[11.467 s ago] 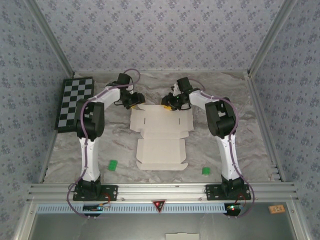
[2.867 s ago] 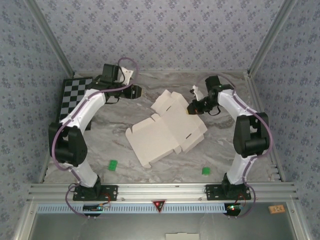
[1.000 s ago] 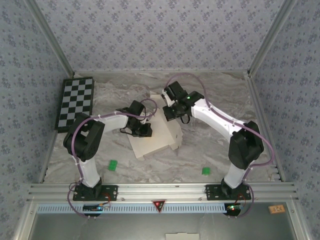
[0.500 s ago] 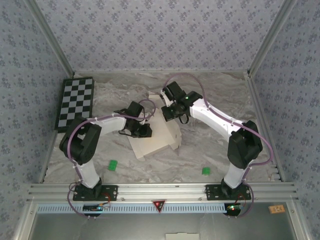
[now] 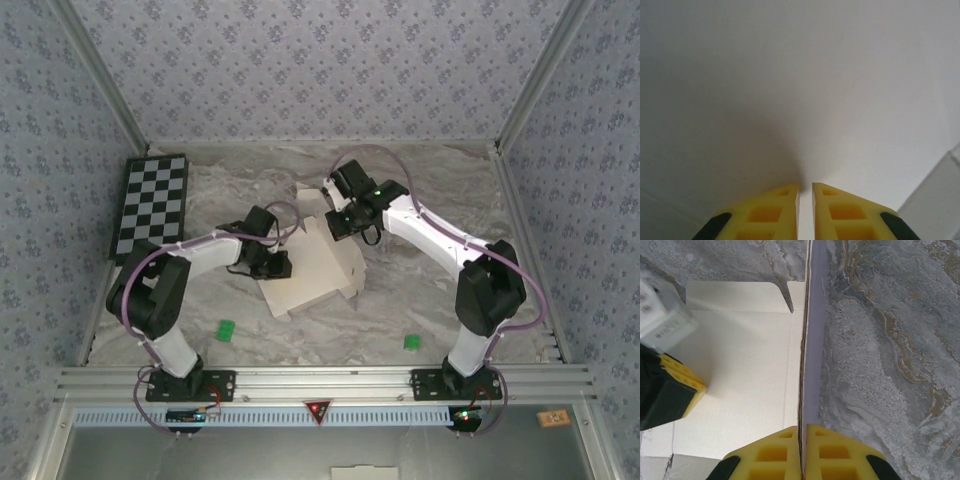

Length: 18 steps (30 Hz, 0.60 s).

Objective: Fold the paper box

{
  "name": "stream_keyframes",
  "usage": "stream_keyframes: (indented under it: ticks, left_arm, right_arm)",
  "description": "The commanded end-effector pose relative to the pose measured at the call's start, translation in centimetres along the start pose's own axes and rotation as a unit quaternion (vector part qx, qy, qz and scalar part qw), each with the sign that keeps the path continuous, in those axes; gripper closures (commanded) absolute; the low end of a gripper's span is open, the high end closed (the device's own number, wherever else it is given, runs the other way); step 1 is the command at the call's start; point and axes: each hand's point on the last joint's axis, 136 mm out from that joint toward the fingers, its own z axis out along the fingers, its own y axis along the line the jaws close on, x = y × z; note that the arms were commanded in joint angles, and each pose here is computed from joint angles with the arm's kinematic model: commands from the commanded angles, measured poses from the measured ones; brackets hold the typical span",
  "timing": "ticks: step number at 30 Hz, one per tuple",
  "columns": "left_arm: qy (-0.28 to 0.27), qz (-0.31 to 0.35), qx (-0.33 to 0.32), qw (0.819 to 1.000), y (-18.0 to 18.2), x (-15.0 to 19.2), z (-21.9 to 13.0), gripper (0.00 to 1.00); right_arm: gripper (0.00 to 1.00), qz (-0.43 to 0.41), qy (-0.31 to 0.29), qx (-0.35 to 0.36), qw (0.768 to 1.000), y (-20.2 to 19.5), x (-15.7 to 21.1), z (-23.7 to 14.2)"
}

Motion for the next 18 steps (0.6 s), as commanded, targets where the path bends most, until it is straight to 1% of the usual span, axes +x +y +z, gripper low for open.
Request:
stream_keyframes:
  ticks: [1, 5, 8, 11, 13, 16, 18]
  left_arm:
    - [0.023, -0.017, 0.005, 1.000, 0.3, 1.3, 1.2, 0.84]
    - [0.018, -0.015, 0.020, 1.000, -0.6, 1.2, 1.4, 0.84]
    - [-0.002, 0.000, 0.041, 0.999, -2.3, 0.6, 0.6, 0.84]
    - [-0.038, 0.011, 0.061, 0.997, -3.9, -0.6, -1.1, 0.84]
    - [-0.066, 0.018, 0.061, 0.996, -4.4, -1.5, -2.7, 0.82]
    - [-0.103, 0.027, 0.057, 0.993, -4.8, -2.8, -5.3, 0.77]
    - [-0.127, 0.028, 0.056, 0.990, -4.7, -3.8, -6.9, 0.77]
  right_arm:
    - [1.00, -0.014, 0.093, -0.004, 0.996, -0.3, 4.5, 3.6]
    - [1.00, -0.024, 0.095, -0.006, 0.995, -0.4, 4.3, 3.1]
    - [1.00, -0.041, 0.093, -0.005, 0.995, -1.1, 3.8, 2.4]
    - [1.00, -0.054, 0.087, -0.012, 0.995, -2.4, 3.2, 1.5]
    - [1.00, -0.066, 0.080, -0.022, 0.994, -3.2, 2.8, 0.8]
    - [1.00, -0.087, 0.069, -0.043, 0.993, -4.0, 2.4, 0.0]
    - [1.00, -0.104, 0.068, -0.052, 0.991, -4.6, 2.3, -0.3]
